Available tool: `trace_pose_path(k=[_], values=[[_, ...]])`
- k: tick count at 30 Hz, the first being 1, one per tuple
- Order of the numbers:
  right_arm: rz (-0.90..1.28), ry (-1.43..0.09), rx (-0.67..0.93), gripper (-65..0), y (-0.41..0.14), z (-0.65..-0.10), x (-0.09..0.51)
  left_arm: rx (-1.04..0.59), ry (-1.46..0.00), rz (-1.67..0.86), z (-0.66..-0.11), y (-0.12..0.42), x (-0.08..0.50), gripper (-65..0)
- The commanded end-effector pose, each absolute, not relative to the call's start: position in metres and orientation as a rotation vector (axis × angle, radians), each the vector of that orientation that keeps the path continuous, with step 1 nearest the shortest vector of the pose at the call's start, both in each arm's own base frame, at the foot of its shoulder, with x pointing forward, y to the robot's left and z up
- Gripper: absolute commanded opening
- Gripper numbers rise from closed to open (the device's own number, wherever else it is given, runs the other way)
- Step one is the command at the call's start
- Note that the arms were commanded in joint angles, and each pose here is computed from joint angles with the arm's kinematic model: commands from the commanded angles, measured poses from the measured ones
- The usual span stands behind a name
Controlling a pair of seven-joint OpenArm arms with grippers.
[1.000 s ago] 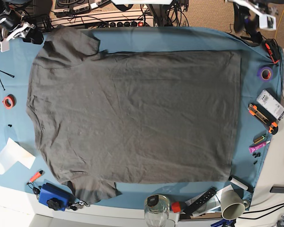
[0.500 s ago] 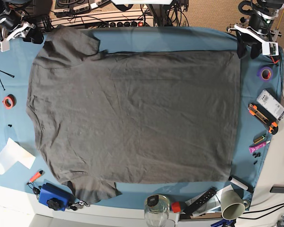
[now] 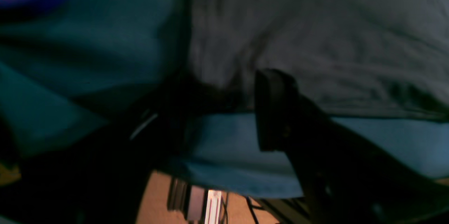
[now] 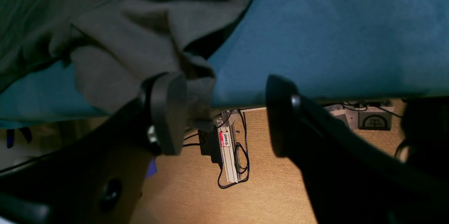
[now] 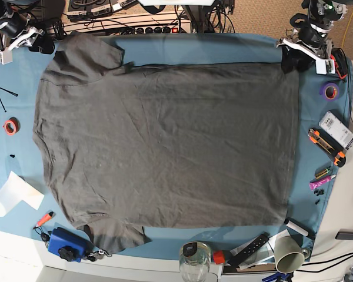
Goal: Fold the T-shirt properly
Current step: 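Move both grippers down to the shoulder corners of the grey T-shirt, then grasp the shirt's shoulder edge corners with both grippers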
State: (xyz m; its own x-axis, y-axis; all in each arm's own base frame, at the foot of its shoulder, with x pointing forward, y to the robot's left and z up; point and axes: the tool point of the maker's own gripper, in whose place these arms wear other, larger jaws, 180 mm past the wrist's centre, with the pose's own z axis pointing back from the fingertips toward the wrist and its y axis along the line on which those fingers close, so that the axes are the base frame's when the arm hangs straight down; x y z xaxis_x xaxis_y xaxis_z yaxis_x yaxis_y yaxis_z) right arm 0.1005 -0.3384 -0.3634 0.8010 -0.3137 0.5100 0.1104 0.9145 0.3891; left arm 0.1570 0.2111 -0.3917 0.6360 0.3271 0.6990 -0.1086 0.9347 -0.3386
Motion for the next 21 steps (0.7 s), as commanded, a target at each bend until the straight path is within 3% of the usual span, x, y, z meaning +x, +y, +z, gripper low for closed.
trace_pose_path(k=[1,7,21], values=[[-0.216,-0.633,0.343,-30.0,-0.344,-0.353,0.107,-0.289,-0.861,0.262,-0.391,0.213,0.16,-34.0],[-0.217,-0.634,0.343,-30.0,-0.344,-0.353,0.107,-0.398,-0.802,0.317,-0.411,0.201,0.157,-34.1],[-0.32,-0.647,0.412,-30.0,-0.317,-0.372,0.093,-0.386,-0.791,0.335,-0.413,0.204,0.155,-34.1]])
